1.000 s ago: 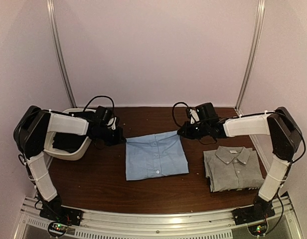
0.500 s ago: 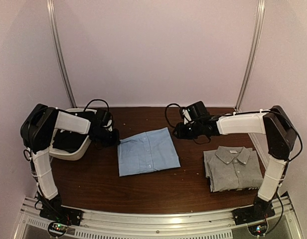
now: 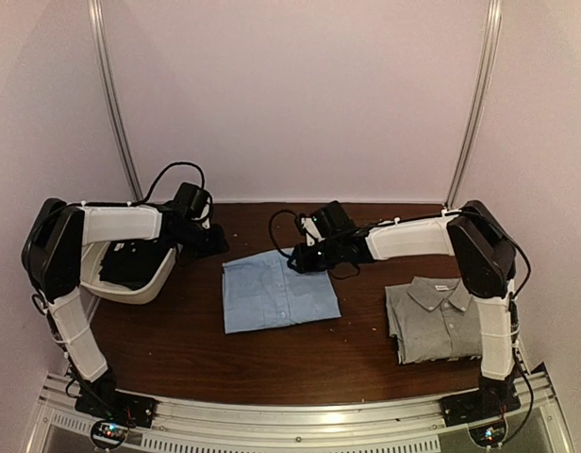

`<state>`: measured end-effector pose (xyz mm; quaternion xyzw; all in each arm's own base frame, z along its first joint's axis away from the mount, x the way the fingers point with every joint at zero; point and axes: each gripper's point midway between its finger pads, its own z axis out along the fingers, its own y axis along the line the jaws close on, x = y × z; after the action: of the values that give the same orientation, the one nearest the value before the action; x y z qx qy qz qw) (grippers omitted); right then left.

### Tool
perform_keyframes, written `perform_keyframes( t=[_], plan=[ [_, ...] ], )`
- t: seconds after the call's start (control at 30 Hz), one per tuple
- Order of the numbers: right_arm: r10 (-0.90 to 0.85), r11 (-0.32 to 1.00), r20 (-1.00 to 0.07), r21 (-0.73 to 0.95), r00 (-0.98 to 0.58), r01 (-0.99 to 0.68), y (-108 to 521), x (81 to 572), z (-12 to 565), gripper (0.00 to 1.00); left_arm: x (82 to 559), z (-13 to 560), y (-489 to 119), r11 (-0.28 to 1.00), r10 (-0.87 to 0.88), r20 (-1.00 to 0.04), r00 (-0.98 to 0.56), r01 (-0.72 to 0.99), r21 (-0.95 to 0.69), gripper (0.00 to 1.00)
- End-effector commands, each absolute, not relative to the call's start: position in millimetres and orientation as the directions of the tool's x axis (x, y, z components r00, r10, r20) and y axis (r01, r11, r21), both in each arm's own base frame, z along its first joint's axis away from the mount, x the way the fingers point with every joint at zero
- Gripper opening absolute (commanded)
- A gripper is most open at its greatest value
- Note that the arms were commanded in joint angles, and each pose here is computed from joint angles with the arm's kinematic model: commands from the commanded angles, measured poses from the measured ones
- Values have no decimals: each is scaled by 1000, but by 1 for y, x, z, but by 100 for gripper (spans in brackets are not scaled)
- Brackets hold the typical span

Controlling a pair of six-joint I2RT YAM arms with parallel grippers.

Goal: Fold and stack the long sleeve shirts
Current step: Smooth out the square-folded shirt at the center of the board.

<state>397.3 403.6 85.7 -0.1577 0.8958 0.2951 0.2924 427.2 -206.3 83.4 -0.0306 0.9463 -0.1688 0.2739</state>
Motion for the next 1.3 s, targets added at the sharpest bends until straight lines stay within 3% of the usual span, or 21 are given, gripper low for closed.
perform_keyframes(
  t=[0.0, 0.23, 0.53, 0.83, 1.07, 1.27],
  plan=[
    [-122, 744, -659, 434, -742, -508, 425, 415, 95, 28, 415, 111, -232, 939, -90, -553, -828, 115, -324, 45],
    [-96, 775, -627, 440, -773, -453, 438, 452, 63, 26, 400, 95, -272, 925, -23, -521, -853, 180, -336, 44],
    [-51, 798, -534, 486, -844, -356, 434, 465, 15, 25, 427, 67, -280, 944, 3, -512, -859, 172, -283, 41],
    [-88, 803, -573, 443, -815, -398, 424, 465, 53, 36, 454, 21, -236, 983, -45, -468, -883, 45, -178, 36],
    [-6, 812, -557, 482, -831, -329, 393, 482, 49, 34, 458, 1, -218, 988, -55, -441, -896, 16, -155, 35],
    [113, 789, -472, 578, -874, -210, 370, 498, 18, 31, 458, -8, -219, 988, -51, -428, -902, 18, -156, 35]
  ],
)
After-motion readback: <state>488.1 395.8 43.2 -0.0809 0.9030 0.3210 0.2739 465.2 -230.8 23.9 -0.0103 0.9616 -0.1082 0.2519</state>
